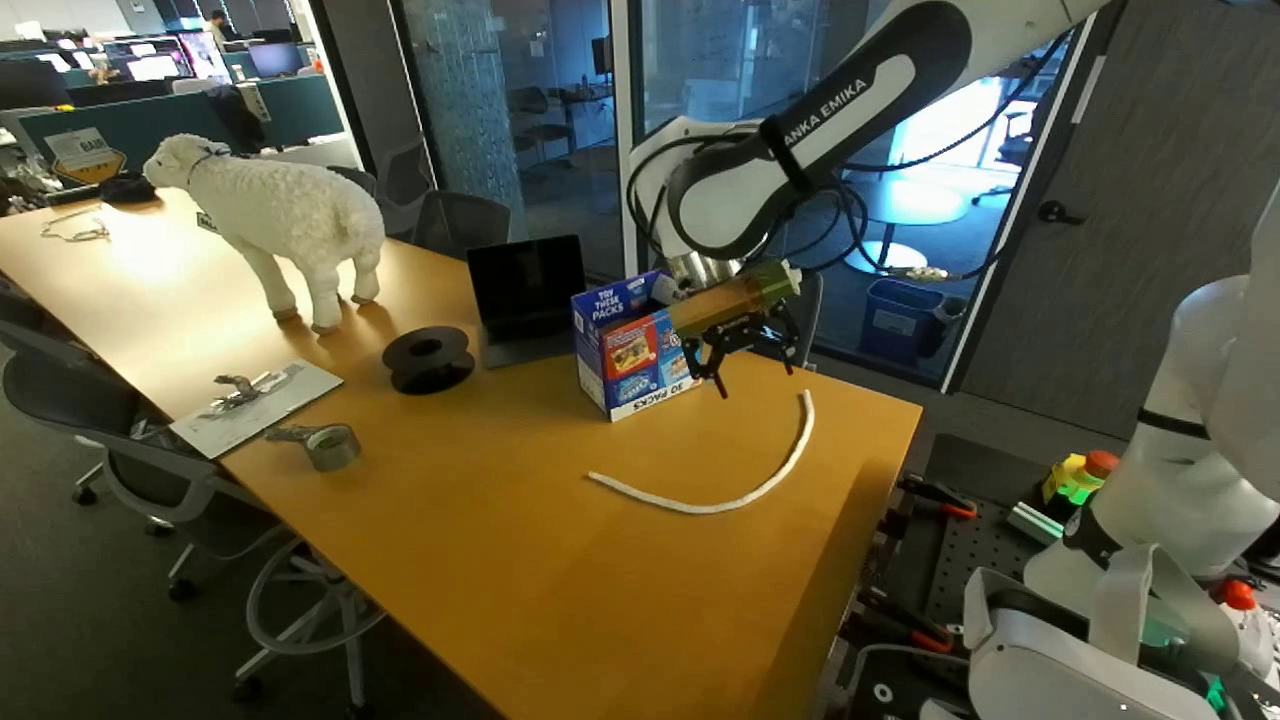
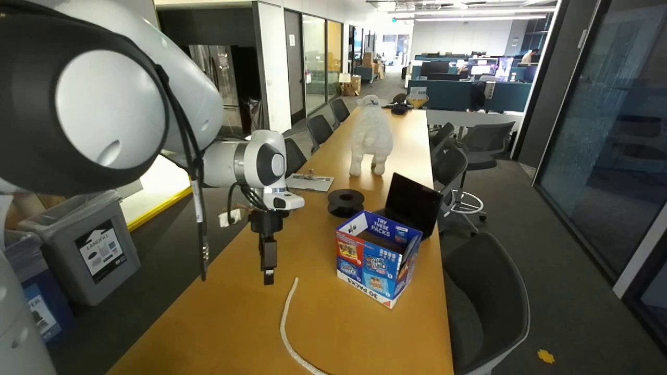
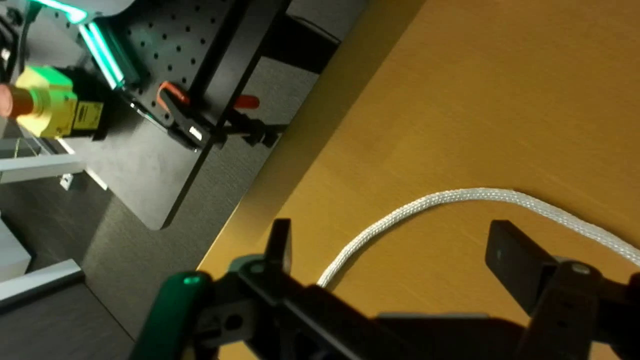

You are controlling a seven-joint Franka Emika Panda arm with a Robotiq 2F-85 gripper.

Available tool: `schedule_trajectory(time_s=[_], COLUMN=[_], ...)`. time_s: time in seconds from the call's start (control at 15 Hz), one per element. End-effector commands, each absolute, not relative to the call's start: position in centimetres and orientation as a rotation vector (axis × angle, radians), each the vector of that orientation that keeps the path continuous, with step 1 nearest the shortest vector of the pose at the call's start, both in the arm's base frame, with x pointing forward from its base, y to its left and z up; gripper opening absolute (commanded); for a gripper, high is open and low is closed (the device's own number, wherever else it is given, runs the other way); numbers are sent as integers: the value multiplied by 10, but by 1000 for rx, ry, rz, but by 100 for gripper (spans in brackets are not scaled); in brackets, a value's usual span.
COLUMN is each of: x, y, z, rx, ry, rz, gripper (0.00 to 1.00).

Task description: Put the ropes in the box one at a time

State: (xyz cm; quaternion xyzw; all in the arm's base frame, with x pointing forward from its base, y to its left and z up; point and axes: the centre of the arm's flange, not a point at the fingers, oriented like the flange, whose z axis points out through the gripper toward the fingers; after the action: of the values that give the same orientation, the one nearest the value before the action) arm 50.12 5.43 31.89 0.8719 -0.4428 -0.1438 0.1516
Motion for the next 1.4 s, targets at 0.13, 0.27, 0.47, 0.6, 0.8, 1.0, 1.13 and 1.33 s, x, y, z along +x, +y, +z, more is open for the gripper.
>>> schedule_trajectory(time_s=[0.13,0.27,0.47,0.6,0.8,1.0,1.13,1.33], x=[480,472,462,459,459,460,459,450], y=[88,91,81,74,58,43,36,28], z=[283,274,259,246,225,207,196,176], rx=[2330,2232,2100,2022,1936,1907,1901,1910], ry=[-1637,-1746,-1922,-2028,-2178,-2298,-2375,-2476], rz=[-299,-256,-214,-188,-169,-160,-147,-104], gripper=[100,100,100,100,100,100,100,100])
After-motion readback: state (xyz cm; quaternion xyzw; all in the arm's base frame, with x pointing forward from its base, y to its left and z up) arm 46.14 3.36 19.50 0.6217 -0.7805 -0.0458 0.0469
